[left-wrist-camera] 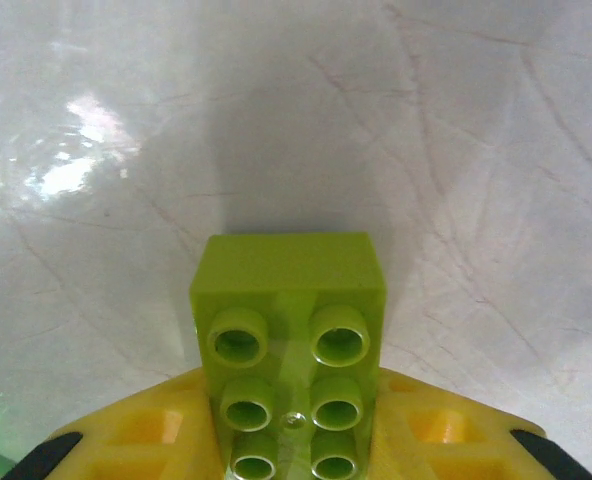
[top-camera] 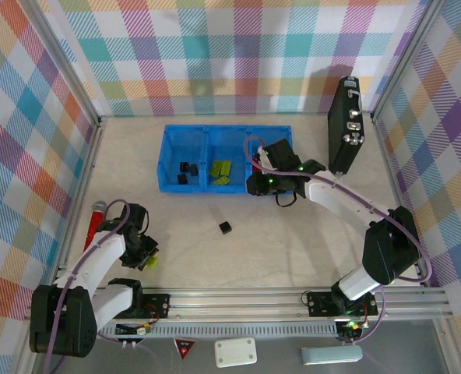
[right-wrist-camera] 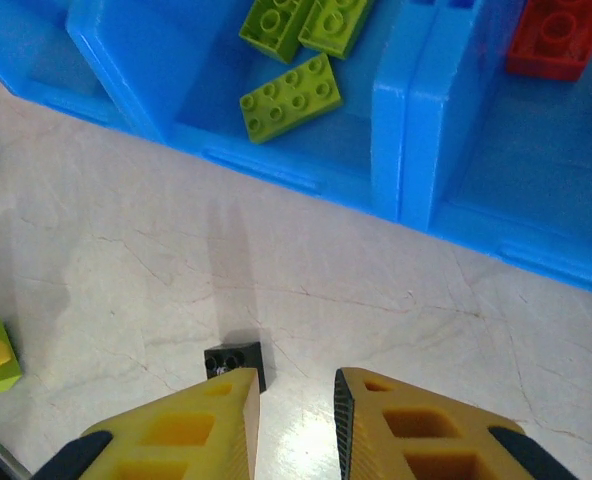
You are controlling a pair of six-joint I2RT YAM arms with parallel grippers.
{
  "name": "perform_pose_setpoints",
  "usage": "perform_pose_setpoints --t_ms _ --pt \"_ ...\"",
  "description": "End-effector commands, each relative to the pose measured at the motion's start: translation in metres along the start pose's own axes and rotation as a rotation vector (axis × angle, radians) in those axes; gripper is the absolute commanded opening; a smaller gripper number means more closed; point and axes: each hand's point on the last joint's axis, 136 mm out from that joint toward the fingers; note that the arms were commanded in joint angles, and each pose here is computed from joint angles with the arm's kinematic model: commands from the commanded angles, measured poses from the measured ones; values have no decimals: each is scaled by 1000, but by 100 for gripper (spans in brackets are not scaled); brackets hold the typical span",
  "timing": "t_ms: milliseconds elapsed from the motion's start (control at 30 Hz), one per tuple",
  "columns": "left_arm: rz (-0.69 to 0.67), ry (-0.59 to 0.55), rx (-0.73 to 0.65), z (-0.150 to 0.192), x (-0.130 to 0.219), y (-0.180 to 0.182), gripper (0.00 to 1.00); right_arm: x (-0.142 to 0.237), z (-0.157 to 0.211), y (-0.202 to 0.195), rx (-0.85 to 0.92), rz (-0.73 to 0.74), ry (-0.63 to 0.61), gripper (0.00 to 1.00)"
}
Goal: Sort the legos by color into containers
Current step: Pick up the lego from the bottom-left of the table, then place the lego in the container.
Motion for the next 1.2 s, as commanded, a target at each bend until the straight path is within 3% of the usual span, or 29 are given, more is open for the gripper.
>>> perform_pose_setpoints --t_ms 0,333,733,1167 --pt "73 -7 -23 -5 11 -17 31 11 5 -4 -3 22 -5 29" --pt "146 -36 -133 -20 29 -58 30 14 36 -26 -22 119 67 30" --pt "163 -83 -396 -36 56 -127 29 18 57 -47 -93 235 136 30" --pt "220 -124 -647 -12 91 -217 28 44 67 -70 -164 394 127 30"
Point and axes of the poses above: each hand's point on the last joint's axis, 136 mm out from that joint toward the fingers, its own x axis back along the fingers, its own y axis along the line the jaws close on, z = x × y, and after that the axes turned 6 degrees about x, right-handed
